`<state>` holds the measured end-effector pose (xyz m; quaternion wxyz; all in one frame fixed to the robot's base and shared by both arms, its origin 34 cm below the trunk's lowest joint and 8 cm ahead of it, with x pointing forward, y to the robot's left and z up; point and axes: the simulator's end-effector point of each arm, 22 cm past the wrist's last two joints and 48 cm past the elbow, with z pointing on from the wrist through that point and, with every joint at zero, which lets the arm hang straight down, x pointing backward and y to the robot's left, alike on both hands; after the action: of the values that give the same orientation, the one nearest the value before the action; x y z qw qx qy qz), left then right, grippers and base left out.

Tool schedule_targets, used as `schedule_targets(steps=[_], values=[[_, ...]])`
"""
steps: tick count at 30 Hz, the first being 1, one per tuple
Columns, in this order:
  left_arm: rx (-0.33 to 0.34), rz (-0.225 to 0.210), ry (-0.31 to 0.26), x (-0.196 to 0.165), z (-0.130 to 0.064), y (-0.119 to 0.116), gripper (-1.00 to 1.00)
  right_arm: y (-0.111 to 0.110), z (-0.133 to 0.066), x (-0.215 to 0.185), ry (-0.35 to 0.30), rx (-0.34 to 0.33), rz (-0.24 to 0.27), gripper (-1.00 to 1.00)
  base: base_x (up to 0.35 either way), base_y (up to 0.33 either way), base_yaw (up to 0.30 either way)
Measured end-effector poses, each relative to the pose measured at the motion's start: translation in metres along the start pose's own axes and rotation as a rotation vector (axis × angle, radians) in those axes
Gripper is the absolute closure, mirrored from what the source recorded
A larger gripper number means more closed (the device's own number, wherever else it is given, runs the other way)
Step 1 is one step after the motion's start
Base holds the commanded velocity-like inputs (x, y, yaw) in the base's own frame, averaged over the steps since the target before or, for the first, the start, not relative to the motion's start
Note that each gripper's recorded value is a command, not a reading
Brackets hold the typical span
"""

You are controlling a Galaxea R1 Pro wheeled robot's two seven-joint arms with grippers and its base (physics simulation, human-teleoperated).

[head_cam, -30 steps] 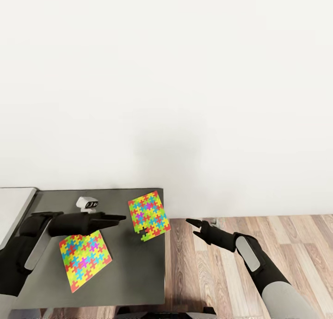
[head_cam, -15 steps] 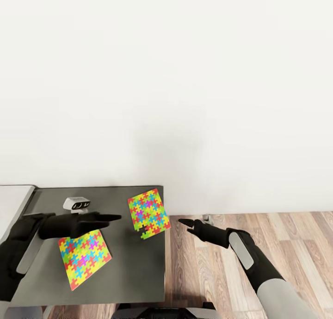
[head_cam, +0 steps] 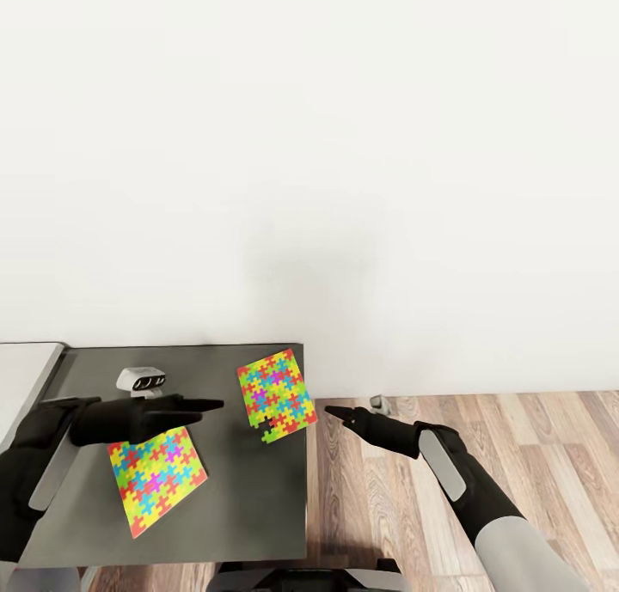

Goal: Put all the toys in the child's room - the three board games (two on the bed and one on the table), the two jigsaw puzzles on the table, and the tennis ball on the table - inside the toy box on the table in the child's room.

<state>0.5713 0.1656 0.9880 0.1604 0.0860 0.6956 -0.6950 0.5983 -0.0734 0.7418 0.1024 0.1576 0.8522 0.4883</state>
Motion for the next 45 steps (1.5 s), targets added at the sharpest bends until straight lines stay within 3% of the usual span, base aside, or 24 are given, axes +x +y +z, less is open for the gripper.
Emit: schedule_targets(steps=[10,16,24,45], values=[[-0.002,-0.003,-0.001,0.002,-0.001,0.001,-1.0,0.004,0.003,0.001,0.0,-0.006,-0.003,-1.0,0.0,0.0,0.0],[-0.001,-0.002,-0.001,0.002,0.0,0.001,-1.0,0.018,0.018,0.012,0.02,-0.028,-0.004,-1.0,0.0,0.0,0.0],[0.0,-0.002,-0.002,0.002,0.0,0.001,-1.0,0.017,0.024,0.017,0.048,0.001,-0.052,-1.0,0.0,0.002,0.0],[0.0,-0.002,-0.002,0.002,0.0,0.001,-1.0,0.016,0.024,0.018,0.053,0.004,-0.058,-1.0,0.0,0.029,0.0]])
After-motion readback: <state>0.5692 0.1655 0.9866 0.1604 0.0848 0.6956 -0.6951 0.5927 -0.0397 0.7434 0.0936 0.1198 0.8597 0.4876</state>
